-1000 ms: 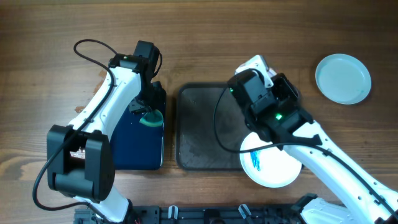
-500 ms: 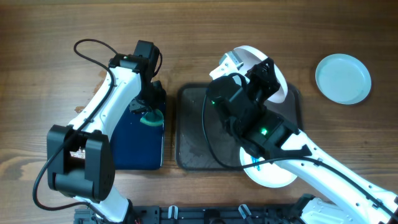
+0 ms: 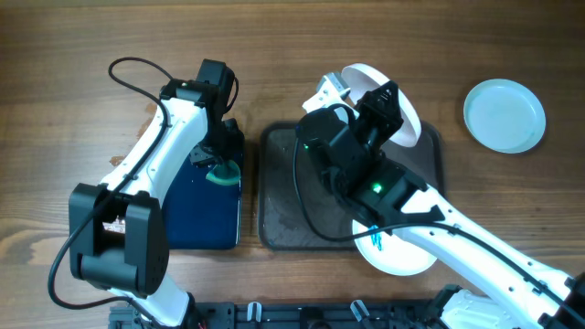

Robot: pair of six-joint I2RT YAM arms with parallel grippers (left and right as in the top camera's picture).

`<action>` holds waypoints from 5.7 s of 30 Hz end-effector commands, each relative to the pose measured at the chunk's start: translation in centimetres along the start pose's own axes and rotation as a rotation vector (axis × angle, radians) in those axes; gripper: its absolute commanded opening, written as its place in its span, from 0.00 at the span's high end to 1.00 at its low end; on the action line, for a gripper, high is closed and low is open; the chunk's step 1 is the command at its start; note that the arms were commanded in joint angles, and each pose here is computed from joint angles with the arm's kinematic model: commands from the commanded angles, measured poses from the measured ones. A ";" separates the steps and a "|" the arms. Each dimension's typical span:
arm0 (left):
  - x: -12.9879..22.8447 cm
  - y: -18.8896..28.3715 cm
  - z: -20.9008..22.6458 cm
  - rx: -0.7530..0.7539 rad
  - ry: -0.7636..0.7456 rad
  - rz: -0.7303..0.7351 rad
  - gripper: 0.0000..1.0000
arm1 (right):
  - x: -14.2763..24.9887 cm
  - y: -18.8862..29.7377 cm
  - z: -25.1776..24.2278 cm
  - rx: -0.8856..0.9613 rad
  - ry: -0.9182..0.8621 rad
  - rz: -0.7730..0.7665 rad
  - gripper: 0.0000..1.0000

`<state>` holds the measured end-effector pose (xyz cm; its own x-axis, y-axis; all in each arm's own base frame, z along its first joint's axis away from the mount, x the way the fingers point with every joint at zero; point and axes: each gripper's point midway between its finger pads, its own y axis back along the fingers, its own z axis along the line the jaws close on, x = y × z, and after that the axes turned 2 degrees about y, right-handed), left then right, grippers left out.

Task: Clean dirty plates on tray and stack at the side
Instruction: 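Lift the second plate with the right gripper and tilt it to drain, then carry the plate right and stack it on the cleaned plate, then grasp the last white plate's rim with the right gripper and pull it left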

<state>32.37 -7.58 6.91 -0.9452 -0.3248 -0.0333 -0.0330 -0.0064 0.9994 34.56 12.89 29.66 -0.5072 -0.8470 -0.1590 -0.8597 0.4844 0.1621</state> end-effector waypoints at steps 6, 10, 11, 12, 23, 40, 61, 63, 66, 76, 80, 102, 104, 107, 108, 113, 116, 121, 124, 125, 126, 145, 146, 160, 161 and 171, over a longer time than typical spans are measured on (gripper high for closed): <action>-0.3 0.8 -0.1 0.017 -0.011 -0.018 0.96 | -0.5 -0.2 0.0 -0.021 -0.222 -0.012 0.96; -0.3 0.8 -0.1 0.017 -0.011 -0.017 0.96 | -1.6 0.8 9.3 -0.585 -0.587 -0.040 0.96; -0.3 0.8 -0.1 0.017 -0.012 -0.017 0.96 | -2.3 1.9 11.4 -0.775 -0.689 -0.019 0.96; -0.3 0.8 -0.1 0.017 -0.012 -0.018 0.96 | -3.0 3.0 12.7 -0.943 -0.747 -0.017 0.96; -0.2 0.8 0.0 0.013 -0.011 -0.011 0.96 | 3.1 -2.6 9.6 -0.671 -0.732 0.174 0.96; 0.6 0.8 0.0 0.019 -0.012 0.022 0.96 | 9.4 -4.9 8.4 -0.424 -1.133 0.517 0.96; 0.4 0.8 -0.2 0.024 -0.027 0.015 0.96 | 30.9 -17.5 16.5 -0.669 -1.808 1.156 0.96; 0.4 0.8 -0.1 0.023 -0.027 0.017 0.96 | 31.1 -18.6 17.3 -0.657 -1.821 1.150 0.96; 0.6 0.8 0.0 0.018 -0.027 0.024 0.96 | 31.3 -19.9 18.0 -0.618 -1.879 1.154 0.96; 0.6 0.8 0.0 0.017 -0.027 0.025 0.96 | 34.7 -20.8 17.3 -0.451 -2.024 1.210 0.96; 0.6 0.8 0.0 0.018 -0.027 0.025 0.96 | 35.6 -20.7 17.2 -0.438 -2.013 1.208 0.96; 0.6 0.8 -0.1 0.021 -0.027 0.025 0.96 | 20.2 -15.1 9.1 -1.028 -1.663 0.792 0.22; 0.6 0.8 -0.1 0.021 -0.027 0.025 0.96 | 18.0 -12.4 10.2 -1.119 -1.584 0.844 0.28; 0.5 0.8 -0.1 0.024 -0.038 0.021 0.96 | 14.6 -8.1 12.5 -1.275 -1.450 0.899 0.21; 0.4 0.8 -0.2 0.027 -0.038 0.016 0.96 | 13.7 -6.9 13.1 -1.329 -1.413 0.902 0.15; 0.1 0.8 -0.4 0.033 -0.038 0.006 0.96 | 13.1 -1.0 17.4 -1.403 -1.257 1.100 0.08; 0.1 0.8 -0.4 0.034 -0.052 0.004 0.96 | 16.2 -0.8 17.9 -1.214 -1.218 1.179 0.05; 0.0 0.8 -0.5 0.037 -0.072 -0.002 0.96 | 18.8 0.8 13.9 -1.011 -1.281 1.154 0.01; -0.3 0.8 -0.6 0.044 -0.072 -0.013 0.96 | 19.9 3.2 11.6 -0.941 -1.365 1.170 0.18; -0.4 0.8 -0.7 0.046 -0.072 -0.017 0.96 | 20.3 4.1 11.2 -0.932 -1.383 1.179 0.25; -0.4 0.8 -0.7 0.048 -0.072 -0.019 0.96 | 20.5 4.8 10.9 -0.927 -1.390 1.186 0.28; -0.4 0.8 -0.7 0.047 -0.087 -0.018 0.96 | 23.3 10.2 23.0 -1.046 -1.392 1.489 0.27; -0.4 0.8 -0.7 0.047 -0.087 -0.017 0.96 | 23.4 10.2 23.5 -1.035 -1.404 1.502 0.27; -0.2 0.8 -0.8 0.056 -0.087 -0.008 0.96 | 25.0 10.7 27.1 -0.981 -1.402 1.572 0.85; -0.1 0.8 -1.0 0.065 -0.088 -0.003 0.96 | 24.9 10.4 27.2 -0.982 -1.412 1.557 0.93; 0.3 1.0 -2.4 0.143 -0.112 0.021 0.96 | 21.6 6.6 26.3 -1.129 -1.433 1.238 0.96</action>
<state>32.36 -8.42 6.93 -0.9666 -0.2558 -0.0174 -0.0291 0.0421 0.9987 14.76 3.76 1.41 -0.6977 0.6920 0.1852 0.0031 -0.2556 0.9668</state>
